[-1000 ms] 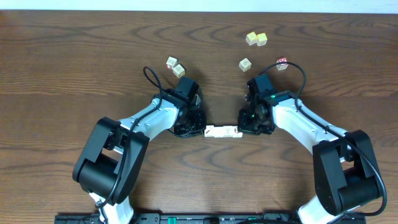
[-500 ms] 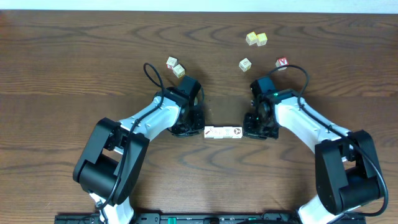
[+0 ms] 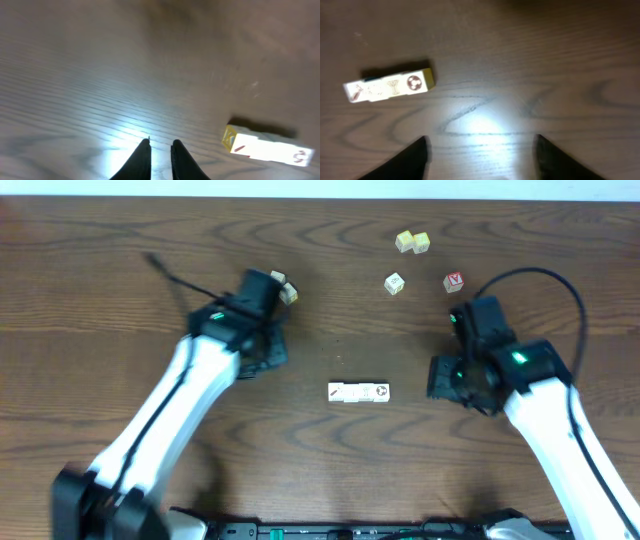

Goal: Lift 4 blocks

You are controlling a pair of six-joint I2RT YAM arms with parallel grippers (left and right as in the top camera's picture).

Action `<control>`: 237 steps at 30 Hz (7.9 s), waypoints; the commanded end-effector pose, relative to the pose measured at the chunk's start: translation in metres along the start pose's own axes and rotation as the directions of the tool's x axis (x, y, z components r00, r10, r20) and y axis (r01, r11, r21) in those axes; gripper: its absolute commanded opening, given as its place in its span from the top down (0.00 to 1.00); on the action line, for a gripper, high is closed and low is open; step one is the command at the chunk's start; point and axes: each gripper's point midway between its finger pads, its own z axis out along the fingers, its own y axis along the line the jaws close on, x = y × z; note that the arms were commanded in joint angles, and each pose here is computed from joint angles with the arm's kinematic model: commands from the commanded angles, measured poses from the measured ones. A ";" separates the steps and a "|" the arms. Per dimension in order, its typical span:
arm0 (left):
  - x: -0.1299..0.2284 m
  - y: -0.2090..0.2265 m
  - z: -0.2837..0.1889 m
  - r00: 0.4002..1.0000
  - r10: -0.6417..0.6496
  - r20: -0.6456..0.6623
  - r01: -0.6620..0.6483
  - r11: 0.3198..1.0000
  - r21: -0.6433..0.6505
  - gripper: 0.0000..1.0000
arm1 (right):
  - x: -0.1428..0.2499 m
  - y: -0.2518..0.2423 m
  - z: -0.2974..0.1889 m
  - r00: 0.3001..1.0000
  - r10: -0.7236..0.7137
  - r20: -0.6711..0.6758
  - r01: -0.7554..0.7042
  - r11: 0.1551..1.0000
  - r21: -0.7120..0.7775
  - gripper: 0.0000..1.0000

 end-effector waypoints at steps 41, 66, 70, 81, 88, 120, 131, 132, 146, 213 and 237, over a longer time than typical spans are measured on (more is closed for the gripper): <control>-0.029 0.027 -0.090 0.960 -0.099 0.263 0.079 0.993 0.086 0.24 | 0.006 -0.054 -0.111 0.727 -0.039 0.686 0.155 0.982 -0.108 0.01; -0.029 0.027 -0.090 0.960 -0.099 0.263 0.079 0.993 0.086 0.24 | -0.008 -0.051 -0.029 0.304 0.032 0.952 0.267 0.957 -0.117 0.01; -0.029 0.027 -0.090 0.960 -0.099 0.263 0.079 0.993 0.086 0.24 | -0.009 -0.050 -0.026 0.281 -0.002 0.960 0.287 0.955 -0.081 0.01; -0.029 0.027 -0.090 0.960 -0.099 0.263 0.079 0.993 0.086 0.24 | -0.006 -0.052 -0.014 0.321 -0.031 0.947 0.283 0.957 -0.065 0.01; -0.029 0.027 -0.090 0.960 -0.099 0.263 0.078 0.993 0.086 0.24 | -0.006 -0.052 -0.014 0.321 -0.031 0.947 0.283 0.957 -0.065 0.01; -0.023 0.032 -0.088 0.967 -0.015 0.253 0.005 0.999 0.042 0.24 | -0.006 -0.052 -0.014 0.321 -0.031 0.947 0.283 0.957 -0.065 0.01; 0.031 0.037 -0.088 0.828 0.381 0.411 -0.477 0.864 0.161 0.24 | -0.006 -0.052 -0.014 0.321 -0.031 0.947 0.283 0.957 -0.065 0.01; 0.032 0.038 -0.088 0.818 0.380 0.433 -0.485 0.859 0.163 0.24 | -0.006 -0.052 -0.014 0.321 -0.031 0.947 0.283 0.957 -0.065 0.01; 0.049 0.055 -0.099 0.392 0.285 0.875 -0.605 0.796 0.012 0.24 | -0.006 -0.052 -0.014 0.321 -0.031 0.947 0.283 0.957 -0.065 0.01; 0.032 0.129 -0.035 0.424 0.079 0.902 -0.189 0.982 0.003 0.24 | -0.006 -0.052 -0.014 0.321 -0.031 0.947 0.283 0.957 -0.065 0.01; 0.032 0.129 -0.035 0.424 0.079 0.902 -0.189 0.982 0.003 0.24 | -0.006 -0.052 -0.014 0.321 -0.031 0.947 0.283 0.957 -0.065 0.01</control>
